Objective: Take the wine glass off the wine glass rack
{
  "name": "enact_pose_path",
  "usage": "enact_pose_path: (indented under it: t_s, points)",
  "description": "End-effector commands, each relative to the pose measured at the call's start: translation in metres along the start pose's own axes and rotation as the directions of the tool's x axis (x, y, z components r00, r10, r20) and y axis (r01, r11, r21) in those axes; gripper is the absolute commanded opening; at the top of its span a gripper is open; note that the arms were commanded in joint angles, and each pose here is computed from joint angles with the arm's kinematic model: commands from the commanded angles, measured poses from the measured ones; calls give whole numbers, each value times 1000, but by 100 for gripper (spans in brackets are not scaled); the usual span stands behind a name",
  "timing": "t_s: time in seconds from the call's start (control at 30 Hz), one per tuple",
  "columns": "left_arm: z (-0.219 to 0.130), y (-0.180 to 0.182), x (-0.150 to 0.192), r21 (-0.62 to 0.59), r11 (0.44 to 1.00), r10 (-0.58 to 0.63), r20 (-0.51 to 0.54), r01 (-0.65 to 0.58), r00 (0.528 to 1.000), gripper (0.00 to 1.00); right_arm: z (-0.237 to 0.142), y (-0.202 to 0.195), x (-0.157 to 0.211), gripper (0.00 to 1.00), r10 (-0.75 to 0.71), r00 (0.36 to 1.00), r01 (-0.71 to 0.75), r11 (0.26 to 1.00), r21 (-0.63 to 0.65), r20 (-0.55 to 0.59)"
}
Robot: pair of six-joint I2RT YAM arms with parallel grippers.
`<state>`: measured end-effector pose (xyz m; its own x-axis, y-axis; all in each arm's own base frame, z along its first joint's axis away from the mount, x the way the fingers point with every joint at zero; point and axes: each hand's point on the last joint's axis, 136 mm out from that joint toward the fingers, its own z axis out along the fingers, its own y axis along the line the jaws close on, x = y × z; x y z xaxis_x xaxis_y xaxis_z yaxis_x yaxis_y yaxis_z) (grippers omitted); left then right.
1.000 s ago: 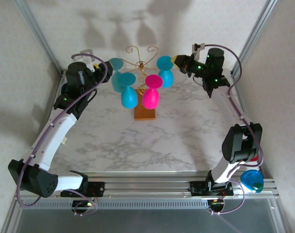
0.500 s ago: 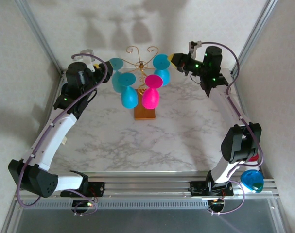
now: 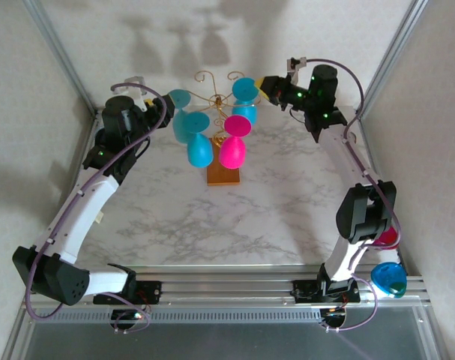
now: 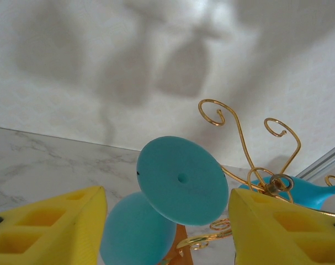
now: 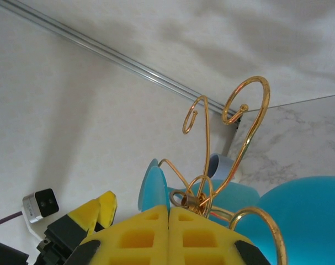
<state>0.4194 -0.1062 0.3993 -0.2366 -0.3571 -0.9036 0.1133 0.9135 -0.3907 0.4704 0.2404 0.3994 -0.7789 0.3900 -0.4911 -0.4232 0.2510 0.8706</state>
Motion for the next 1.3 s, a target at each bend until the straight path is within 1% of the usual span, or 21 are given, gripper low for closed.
enact_pose_path:
  t_s: [0.0, 0.23, 0.53, 0.77, 1.03, 1.27]
  points:
    - [-7, -5, -6, 19, 1000, -9, 31, 8, 999, 59, 6, 15, -8, 0, -28, 1000, 29, 999, -45, 11]
    - [-7, -5, -7, 17, 1000, -8, 34, 7, 999, 60, 14, 11, -13, 0, -12, 1000, 13, 998, -59, 11]
    - [-4, -7, -6, 29, 1000, -12, 31, 11, 999, 60, 17, 1, -20, 0, -18, 1000, 19, 1000, -20, 24]
    - [-3, -7, -6, 26, 1000, -9, 28, 8, 1000, 60, 12, -6, -30, 0, -1, 998, 2, 1000, -15, 58]
    - [-3, -9, -7, 34, 999, -14, 31, 13, 999, 59, -7, -13, -44, 0, 16, 994, -17, 1000, 5, 110]
    - [-3, -10, -6, 35, 999, -13, 21, 12, 1000, 59, -39, -28, -55, 0, 32, 985, -40, 998, 42, 171]
